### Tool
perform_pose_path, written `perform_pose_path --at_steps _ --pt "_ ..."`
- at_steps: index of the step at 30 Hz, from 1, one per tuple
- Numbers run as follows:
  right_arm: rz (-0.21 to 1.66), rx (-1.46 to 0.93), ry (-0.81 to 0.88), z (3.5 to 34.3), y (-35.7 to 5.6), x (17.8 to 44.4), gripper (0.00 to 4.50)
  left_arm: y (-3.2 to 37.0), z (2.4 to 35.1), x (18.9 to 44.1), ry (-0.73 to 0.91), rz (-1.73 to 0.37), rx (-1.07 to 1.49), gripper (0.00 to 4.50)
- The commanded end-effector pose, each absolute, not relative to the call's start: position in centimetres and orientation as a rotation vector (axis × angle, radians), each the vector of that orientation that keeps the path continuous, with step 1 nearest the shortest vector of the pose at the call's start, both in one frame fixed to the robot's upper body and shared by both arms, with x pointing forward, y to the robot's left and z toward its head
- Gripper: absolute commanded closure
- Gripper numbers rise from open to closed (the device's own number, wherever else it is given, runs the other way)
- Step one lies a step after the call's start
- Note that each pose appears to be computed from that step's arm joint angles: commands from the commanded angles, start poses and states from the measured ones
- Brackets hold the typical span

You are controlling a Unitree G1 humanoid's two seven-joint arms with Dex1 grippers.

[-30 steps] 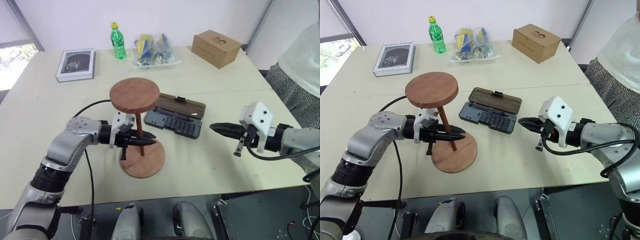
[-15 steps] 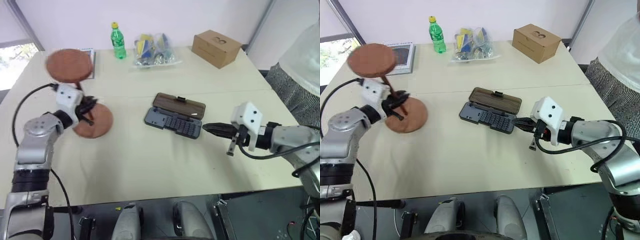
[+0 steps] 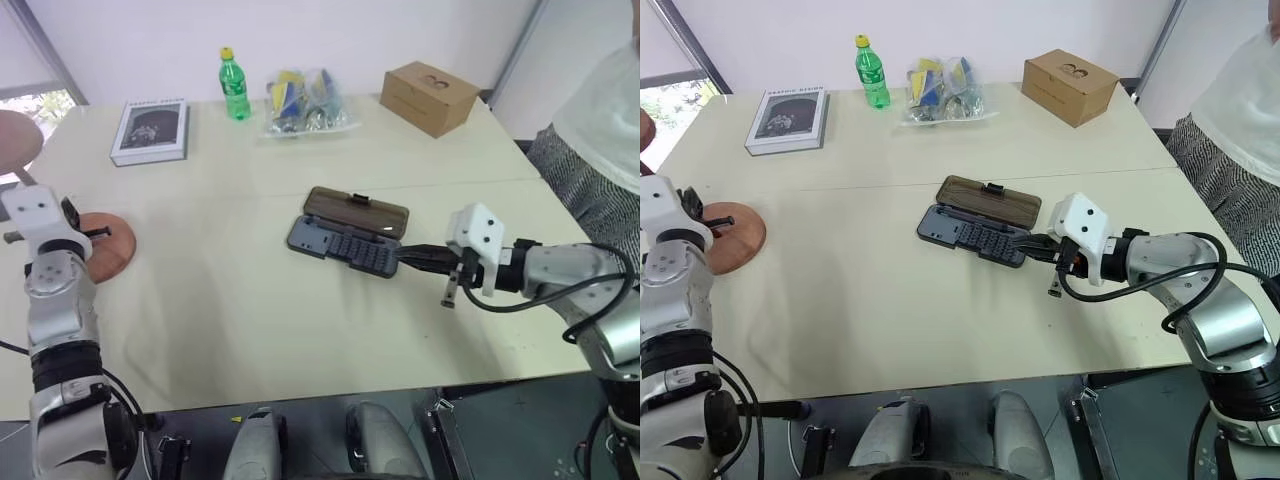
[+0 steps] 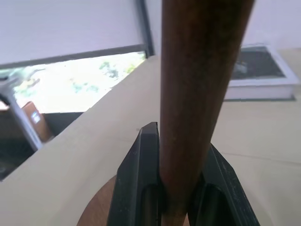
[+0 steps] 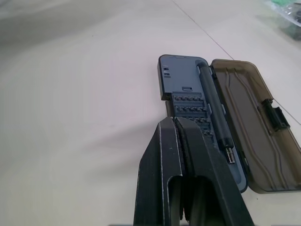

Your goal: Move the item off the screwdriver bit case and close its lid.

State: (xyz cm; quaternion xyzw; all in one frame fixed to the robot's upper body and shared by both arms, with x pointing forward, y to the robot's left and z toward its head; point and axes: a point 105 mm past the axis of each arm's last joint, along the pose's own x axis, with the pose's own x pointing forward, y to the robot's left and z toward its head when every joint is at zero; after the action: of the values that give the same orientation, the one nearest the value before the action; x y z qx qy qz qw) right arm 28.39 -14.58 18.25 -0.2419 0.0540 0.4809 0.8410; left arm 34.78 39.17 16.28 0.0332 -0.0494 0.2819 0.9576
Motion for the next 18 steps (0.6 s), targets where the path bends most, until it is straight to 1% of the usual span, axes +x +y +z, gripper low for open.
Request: perform_pose_path --at_steps 1,7,13,15,16,18 --pt "1.012 -0.529 0.063 19.3 -14.2 28.1 4.5 40.4 12.5 34.0 0.017 0.648 -0.035 4.41" --pt "0.998 -0.527 0.065 19.2 -14.3 27.9 4.5 42.6 10.1 33.3 0.093 0.787 -0.226 4.41" --pt "0.989 -0.528 0.064 19.2 -14.4 27.8 4.5 43.0 10.5 33.6 0.085 0.764 -0.183 4.41" --pt "0.987 -0.528 0.064 19.2 -14.4 27.8 4.5 42.9 10.9 33.8 0.071 0.741 -0.161 3.41" --pt "0.986 -0.527 0.064 19.2 -14.4 27.8 4.5 42.7 11.1 34.0 0.061 0.729 -0.149 3.16" --pt "0.985 -0.527 0.064 19.2 -14.4 27.9 4.5 42.5 11.4 34.2 0.048 0.711 -0.131 2.18"
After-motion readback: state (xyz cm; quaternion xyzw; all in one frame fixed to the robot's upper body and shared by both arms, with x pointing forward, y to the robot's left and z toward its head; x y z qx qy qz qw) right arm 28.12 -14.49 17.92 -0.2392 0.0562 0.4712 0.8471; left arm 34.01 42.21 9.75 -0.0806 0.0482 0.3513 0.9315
